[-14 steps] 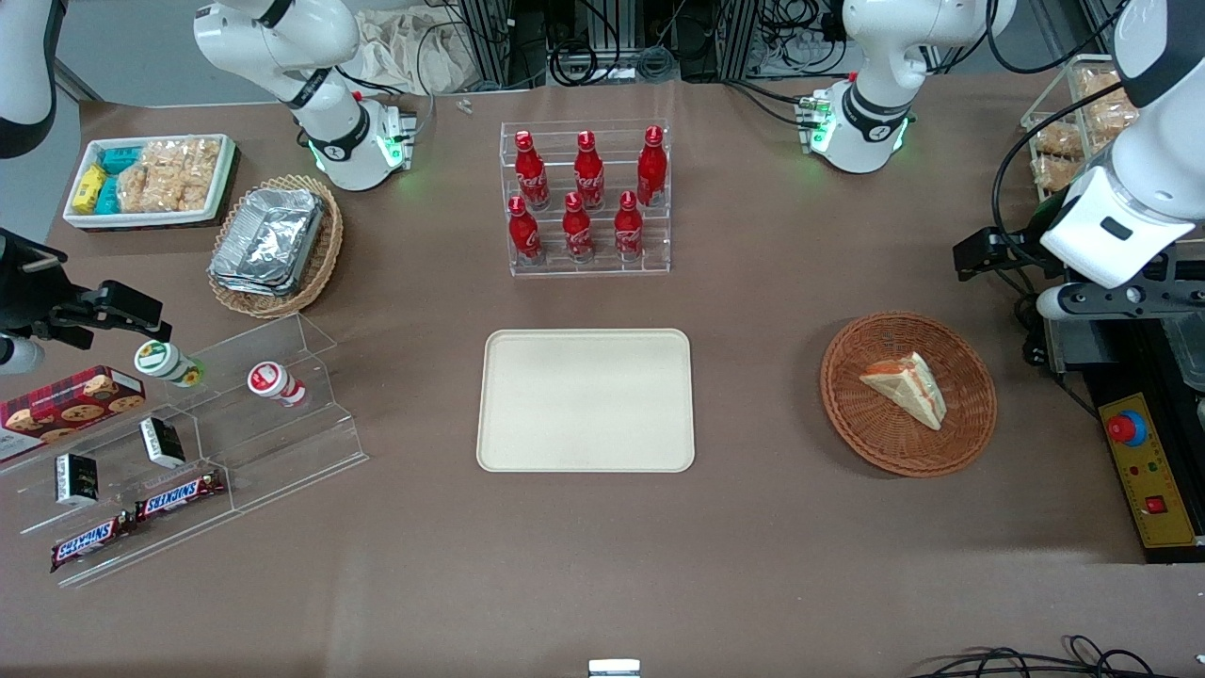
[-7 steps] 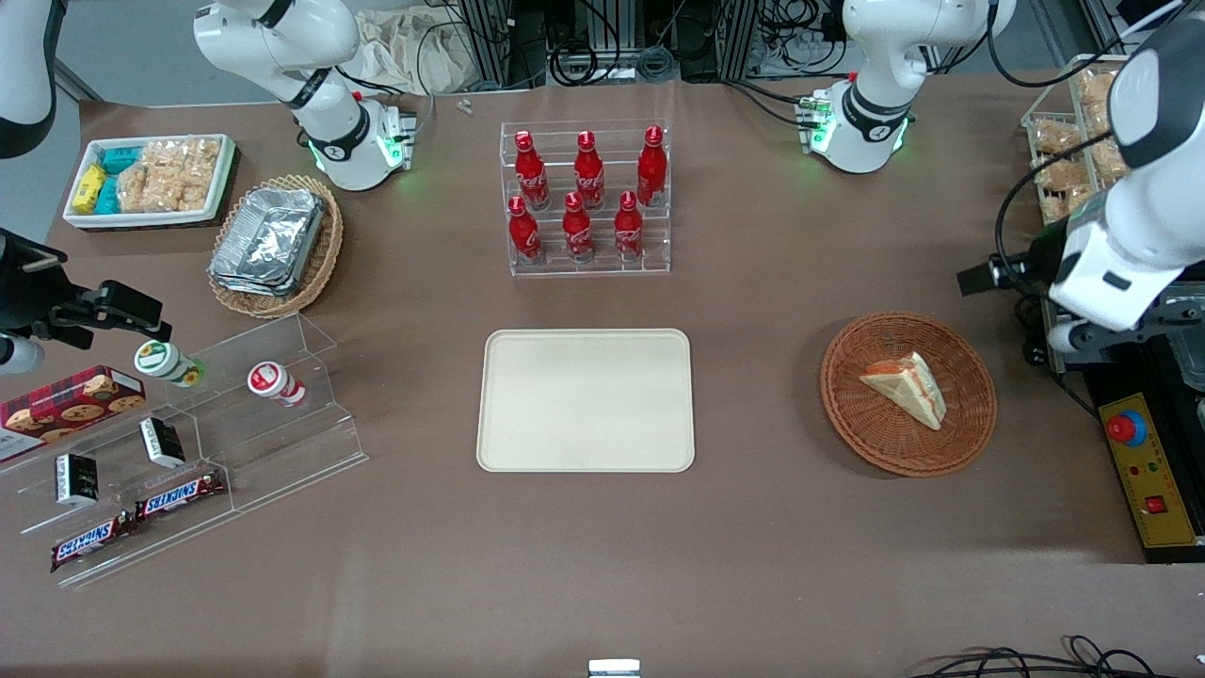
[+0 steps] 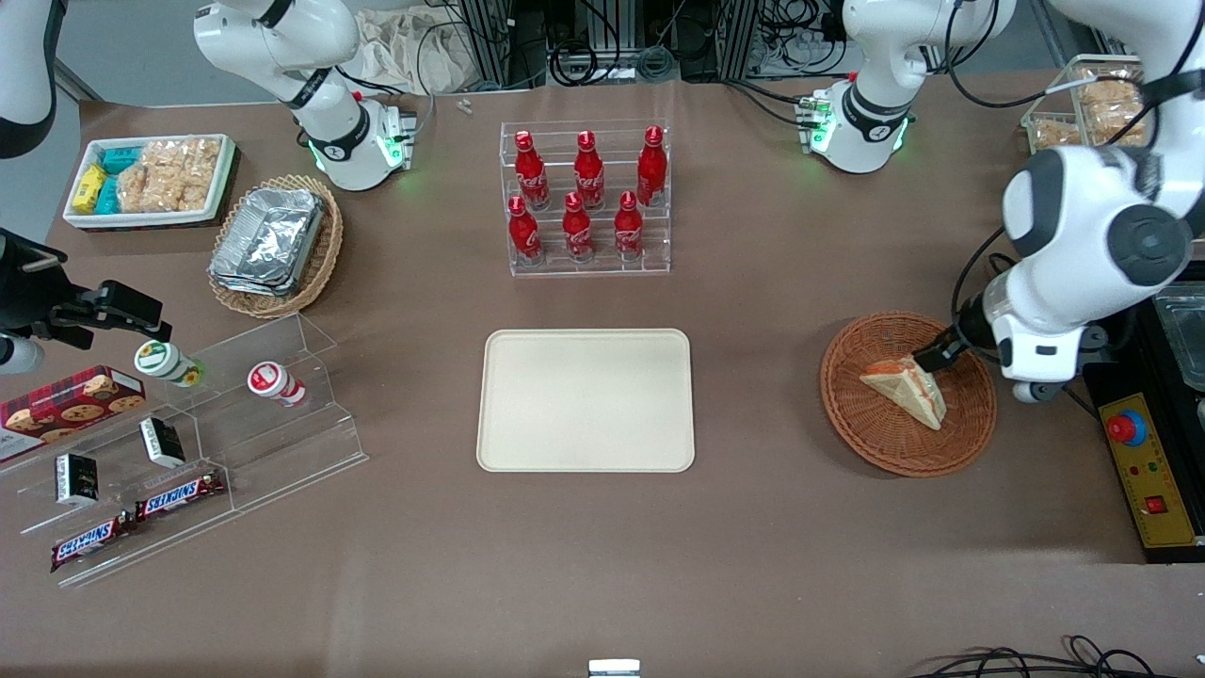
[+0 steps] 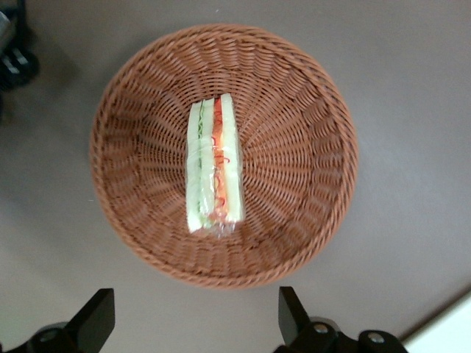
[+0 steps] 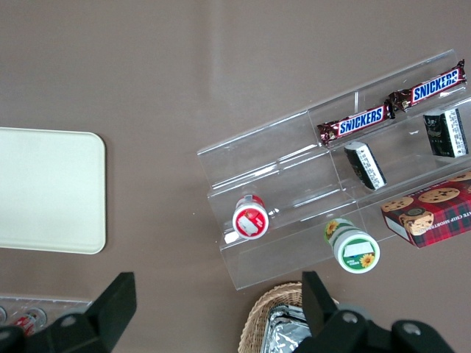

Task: Place sandwich from basket to tray
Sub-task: 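Lower the left gripper and close it on the triangular sandwich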

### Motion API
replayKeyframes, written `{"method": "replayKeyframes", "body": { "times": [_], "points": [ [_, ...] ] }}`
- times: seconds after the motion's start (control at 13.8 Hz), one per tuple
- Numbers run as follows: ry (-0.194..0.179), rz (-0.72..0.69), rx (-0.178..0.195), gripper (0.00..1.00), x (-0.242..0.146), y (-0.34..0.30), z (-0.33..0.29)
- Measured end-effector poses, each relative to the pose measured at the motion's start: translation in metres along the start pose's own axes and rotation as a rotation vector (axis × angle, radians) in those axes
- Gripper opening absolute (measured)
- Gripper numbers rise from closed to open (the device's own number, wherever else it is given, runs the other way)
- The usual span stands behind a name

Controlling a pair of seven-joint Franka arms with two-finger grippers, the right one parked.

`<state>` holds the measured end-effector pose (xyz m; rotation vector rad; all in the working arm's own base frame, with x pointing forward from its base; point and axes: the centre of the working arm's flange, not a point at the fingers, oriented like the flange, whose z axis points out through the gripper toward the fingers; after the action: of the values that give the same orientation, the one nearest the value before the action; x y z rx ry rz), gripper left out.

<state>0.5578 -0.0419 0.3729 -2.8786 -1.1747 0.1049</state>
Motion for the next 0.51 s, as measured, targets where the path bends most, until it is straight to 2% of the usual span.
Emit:
{"method": "replayKeyframes", "body": {
  "times": [0.14,0.36,0.51],
  "points": [
    [0.007,-0.074,0.004,1.00,-0.001,-0.002,0.041],
    [0.038,-0.116,0.070,1.00,0.003,-0.001,0.087],
    [0.045,-0.133,0.088,1.00,0.004,0.000,0.107]
  ]
}}
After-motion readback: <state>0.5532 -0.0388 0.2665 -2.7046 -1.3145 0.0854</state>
